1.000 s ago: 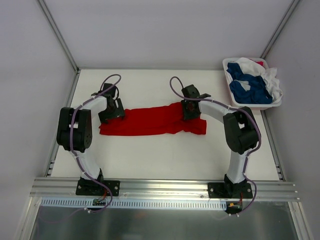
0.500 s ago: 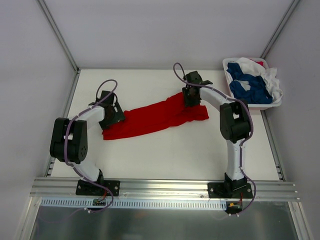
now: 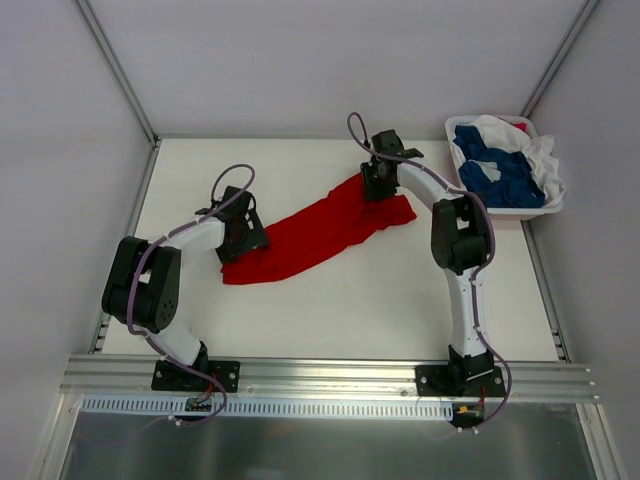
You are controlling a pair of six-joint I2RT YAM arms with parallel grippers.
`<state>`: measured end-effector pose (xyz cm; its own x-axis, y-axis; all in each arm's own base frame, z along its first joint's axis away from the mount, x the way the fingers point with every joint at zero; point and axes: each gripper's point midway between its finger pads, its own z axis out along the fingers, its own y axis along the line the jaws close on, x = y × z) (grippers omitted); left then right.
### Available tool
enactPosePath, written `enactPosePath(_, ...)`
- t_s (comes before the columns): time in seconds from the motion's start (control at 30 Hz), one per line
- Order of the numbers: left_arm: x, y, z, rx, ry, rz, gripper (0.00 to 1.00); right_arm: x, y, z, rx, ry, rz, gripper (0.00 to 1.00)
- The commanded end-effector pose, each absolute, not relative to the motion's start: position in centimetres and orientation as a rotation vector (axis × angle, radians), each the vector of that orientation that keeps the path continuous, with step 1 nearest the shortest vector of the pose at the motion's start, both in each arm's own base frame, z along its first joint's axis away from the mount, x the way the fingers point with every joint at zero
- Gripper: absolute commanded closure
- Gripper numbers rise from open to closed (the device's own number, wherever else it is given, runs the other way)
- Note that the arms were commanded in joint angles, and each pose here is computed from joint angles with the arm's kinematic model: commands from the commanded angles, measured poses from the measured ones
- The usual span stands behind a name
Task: Fold and stack the t-shirts
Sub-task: Rotate the tshirt 90 degrees
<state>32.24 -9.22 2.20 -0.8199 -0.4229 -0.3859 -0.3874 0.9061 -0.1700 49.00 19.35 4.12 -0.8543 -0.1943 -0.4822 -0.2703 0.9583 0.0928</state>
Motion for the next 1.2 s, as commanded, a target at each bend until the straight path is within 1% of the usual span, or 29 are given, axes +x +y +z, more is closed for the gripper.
enactPosePath(0.0, 28.2, -10.8, -0.2, -0.65, 2.79, -0.128, 0.16, 49.6, 19.7, 5.0, -0.355, 2.621, 0.272, 0.63)
enactPosePath(0.27, 26.0, -11.0, -1.7, -0.676, 2.824, -0.066, 0.16, 50.9, 20.7, 4.0, -0.325, 2.629, 0.358, 0.62)
enactPosePath(0.63, 23.3, -11.7, -2.2, -0.784, 2.794, -0.059, 0.16, 54.0, 20.7, 4.7, -0.274, 2.571, 0.403, 0.6)
enactPosePath(0.87, 21.2, -13.5, -2.8, -0.841, 2.789, -0.065, 0.16, 56.0, 20.4, 4.6, -0.196, 2.535, 0.436, 0.58)
enactPosePath(1.17, 18.2, -17.6, -4.2, -0.795, 2.844, -0.054, 0.17, 57.2, 20.9, 4.6, -0.143, 2.509, 0.517, 0.56)
